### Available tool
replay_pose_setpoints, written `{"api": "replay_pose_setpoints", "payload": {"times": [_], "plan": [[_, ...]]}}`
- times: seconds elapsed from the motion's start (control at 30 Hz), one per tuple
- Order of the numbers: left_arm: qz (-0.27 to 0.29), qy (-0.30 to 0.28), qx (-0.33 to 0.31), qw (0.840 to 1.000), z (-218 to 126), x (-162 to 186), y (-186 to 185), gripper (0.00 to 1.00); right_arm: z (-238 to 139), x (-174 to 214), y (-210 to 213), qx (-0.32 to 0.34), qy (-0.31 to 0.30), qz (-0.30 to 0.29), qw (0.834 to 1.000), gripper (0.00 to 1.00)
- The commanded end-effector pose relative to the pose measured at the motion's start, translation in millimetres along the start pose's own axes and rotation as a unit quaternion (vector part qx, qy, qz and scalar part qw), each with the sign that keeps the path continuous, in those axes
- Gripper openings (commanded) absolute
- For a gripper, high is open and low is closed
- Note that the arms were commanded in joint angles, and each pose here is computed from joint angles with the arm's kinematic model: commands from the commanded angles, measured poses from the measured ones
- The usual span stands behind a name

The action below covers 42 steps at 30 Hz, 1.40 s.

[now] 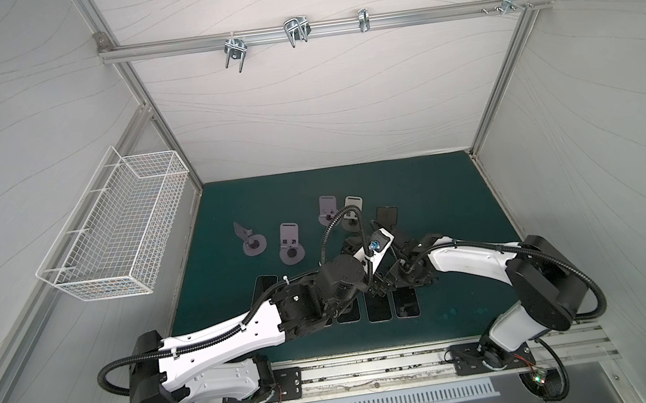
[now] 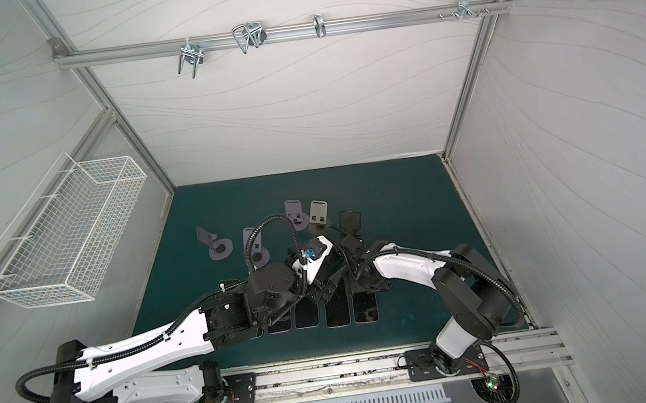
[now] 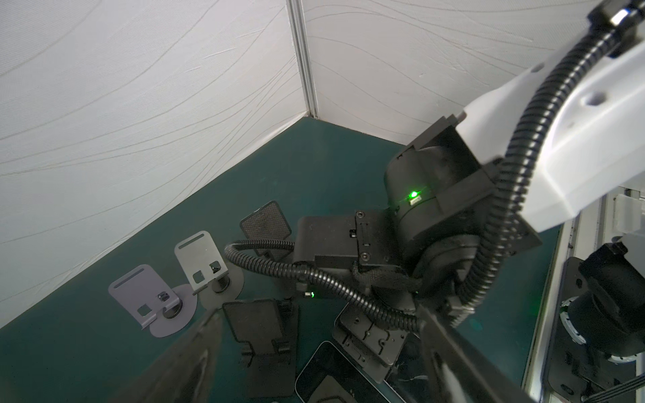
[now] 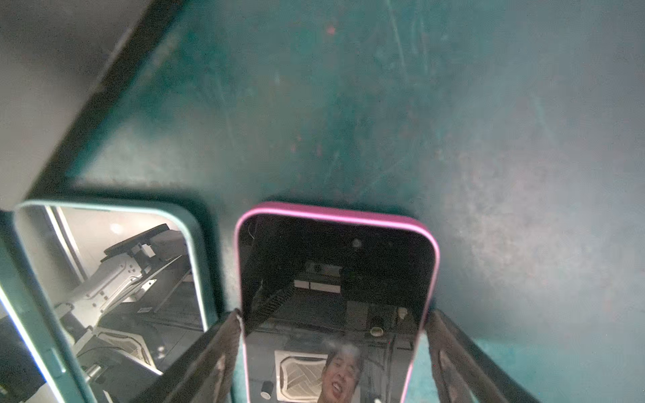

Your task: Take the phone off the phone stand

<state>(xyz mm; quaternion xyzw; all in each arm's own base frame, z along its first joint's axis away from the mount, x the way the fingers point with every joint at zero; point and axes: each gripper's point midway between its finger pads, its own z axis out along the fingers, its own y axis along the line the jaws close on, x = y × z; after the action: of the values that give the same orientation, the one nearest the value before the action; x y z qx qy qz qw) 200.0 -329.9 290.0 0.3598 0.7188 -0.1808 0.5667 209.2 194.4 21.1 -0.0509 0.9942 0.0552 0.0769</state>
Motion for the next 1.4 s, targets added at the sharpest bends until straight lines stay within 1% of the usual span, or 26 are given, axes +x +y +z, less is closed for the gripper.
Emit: {"api": "replay_pose_setpoints", "payload": {"times": [0.0, 0.07, 0.13, 0.17, 0.3, 0.37, 0.5, 0.6, 0.67, 0.7, 0.77, 0.83, 0.87, 0.97, 1.0, 1.03, 1.07, 1.1, 1.13, 1.17, 1.23, 1.27, 1.3, 1.37], "plan": [[-0.008, -0.034, -0.017, 0.999, -8, -18, 9, 0.89, -5, 8, -8, 0.01, 0.004, 0.0, 1.0, 0.86], [-0.002, -0.035, -0.027, 0.999, -10, -19, 13, 0.89, -9, 7, -8, 0.007, -0.001, 0.001, 1.0, 0.88], [0.01, -0.035, -0.043, 0.998, -11, -18, 19, 0.89, -16, 4, -9, 0.005, -0.015, 0.002, 1.0, 0.93], [0.016, -0.037, -0.05, 0.998, -12, -19, 22, 0.89, -20, 3, -9, 0.002, -0.021, 0.004, 1.0, 0.95], [0.044, -0.051, -0.085, 0.994, -22, -26, 38, 0.9, -40, -1, -9, -0.011, -0.05, 0.005, 0.999, 0.98], [0.048, -0.058, -0.106, 0.992, -28, -29, 50, 0.9, -52, -2, -9, -0.017, -0.06, 0.003, 0.998, 0.99], [0.015, -0.076, -0.164, 0.983, -49, -33, 96, 0.9, -78, -2, -11, -0.024, -0.079, -0.008, 0.997, 0.99], [-0.013, -0.085, -0.227, 0.97, -70, -29, 137, 0.9, -103, -10, -19, -0.015, -0.114, -0.017, 0.993, 0.99], [-0.028, -0.079, -0.277, 0.957, -85, -17, 164, 0.9, -121, -20, -25, -0.009, -0.153, -0.021, 0.988, 0.99], [-0.044, -0.075, -0.309, 0.947, -93, -9, 180, 0.9, -130, -28, -28, -0.009, -0.181, -0.023, 0.983, 0.99], [-0.081, -0.069, -0.374, 0.921, -114, 10, 211, 0.9, -146, -46, -36, -0.012, -0.238, -0.019, 0.971, 0.99], [-0.128, -0.065, -0.441, 0.886, -137, 41, 239, 0.9, -163, -70, -47, -0.014, -0.303, -0.01, 0.953, 0.99], [-0.142, -0.063, -0.467, 0.871, -146, 56, 249, 0.9, -170, -80, -54, -0.009, -0.333, 0.0, 0.943, 0.99], [-0.187, -0.057, -0.557, 0.807, -175, 111, 274, 0.9, -187, -115, -78, 0.01, -0.425, 0.019, 0.905, 0.99], [-0.199, -0.052, -0.578, 0.789, -182, 130, 279, 0.9, -189, -125, -85, 0.016, -0.454, 0.021, 0.891, 0.99], [-0.21, -0.051, -0.594, 0.775, -187, 145, 283, 0.9, -188, -134, -92, 0.022, -0.48, 0.016, 0.877, 0.99], [-0.217, -0.051, -0.604, 0.765, -189, 157, 287, 0.89, -184, -141, -97, 0.026, -0.498, 0.009, 0.867, 0.99], [-0.222, -0.048, -0.611, 0.759, -188, 171, 290, 0.89, -177, -148, -105, 0.034, -0.516, -0.001, 0.856, 0.99], [-0.223, -0.042, -0.614, 0.756, -186, 182, 293, 0.89, -173, -153, -112, 0.04, -0.523, -0.005, 0.851, 0.99], [-0.224, -0.035, -0.617, 0.754, -184, 189, 296, 0.89, -166, -158, -123, 0.046, -0.521, 0.0, 0.852, 0.99], [-0.223, -0.008, -0.623, 0.75, -179, 206, 303, 0.9, -151, -162, -150, 0.059, -0.501, 0.034, 0.863, 0.98], [-0.22, 0.007, -0.625, 0.749, -176, 213, 306, 0.9, -147, -163, -157, 0.062, -0.496, 0.042, 0.865, 0.98], [-0.218, 0.021, -0.627, 0.747, -173, 221, 310, 0.9, -140, -164, -167, 0.071, -0.495, 0.05, 0.865, 0.98], [-0.22, 0.037, -0.629, 0.745, -168, 233, 317, 0.9, -131, -165, -177, 0.082, -0.507, 0.053, 0.856, 0.98]]}}
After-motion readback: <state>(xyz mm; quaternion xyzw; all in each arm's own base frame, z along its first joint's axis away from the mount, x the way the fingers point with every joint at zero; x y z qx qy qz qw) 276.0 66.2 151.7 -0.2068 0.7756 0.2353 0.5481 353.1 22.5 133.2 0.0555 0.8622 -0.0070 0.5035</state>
